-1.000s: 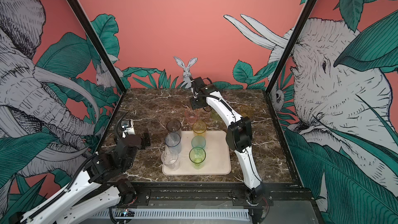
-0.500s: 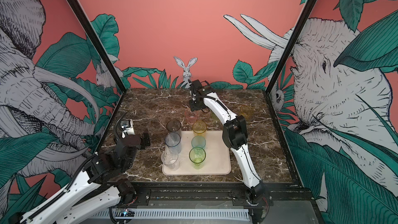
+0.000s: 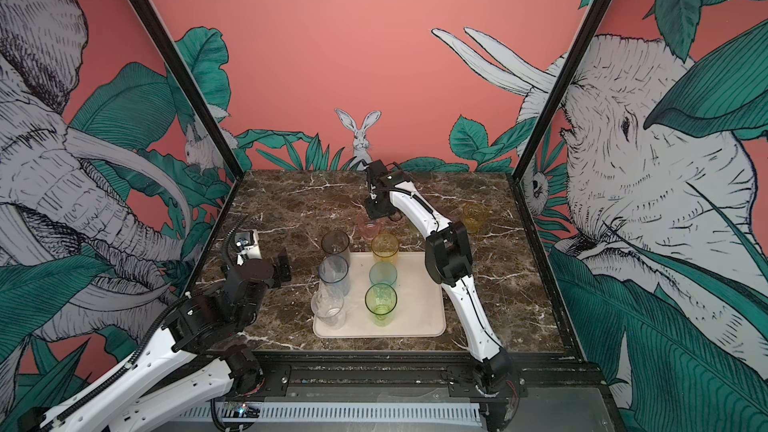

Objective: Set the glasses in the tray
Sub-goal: 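Lower the right gripper onto the pink glass rim and close it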

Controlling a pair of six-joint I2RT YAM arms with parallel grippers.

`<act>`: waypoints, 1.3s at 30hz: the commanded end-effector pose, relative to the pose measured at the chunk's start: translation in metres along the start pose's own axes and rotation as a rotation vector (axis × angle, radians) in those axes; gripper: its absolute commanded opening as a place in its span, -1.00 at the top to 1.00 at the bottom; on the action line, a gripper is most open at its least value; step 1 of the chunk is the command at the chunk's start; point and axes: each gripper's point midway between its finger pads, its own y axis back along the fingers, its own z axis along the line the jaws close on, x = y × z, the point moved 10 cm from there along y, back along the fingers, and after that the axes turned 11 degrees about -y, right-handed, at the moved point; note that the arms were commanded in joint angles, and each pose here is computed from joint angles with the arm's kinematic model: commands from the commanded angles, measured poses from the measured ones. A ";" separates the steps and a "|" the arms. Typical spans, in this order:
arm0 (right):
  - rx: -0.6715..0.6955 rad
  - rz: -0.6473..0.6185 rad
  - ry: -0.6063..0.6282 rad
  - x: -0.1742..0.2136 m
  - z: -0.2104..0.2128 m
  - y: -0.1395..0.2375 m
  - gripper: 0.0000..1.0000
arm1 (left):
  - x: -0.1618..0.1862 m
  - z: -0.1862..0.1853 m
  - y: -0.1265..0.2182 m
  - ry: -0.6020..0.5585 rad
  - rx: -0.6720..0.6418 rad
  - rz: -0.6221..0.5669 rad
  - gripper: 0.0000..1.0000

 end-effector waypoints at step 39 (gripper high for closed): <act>0.005 -0.103 0.003 -0.011 -0.003 0.068 1.00 | -0.005 -0.003 -0.001 0.036 0.025 -0.013 -0.96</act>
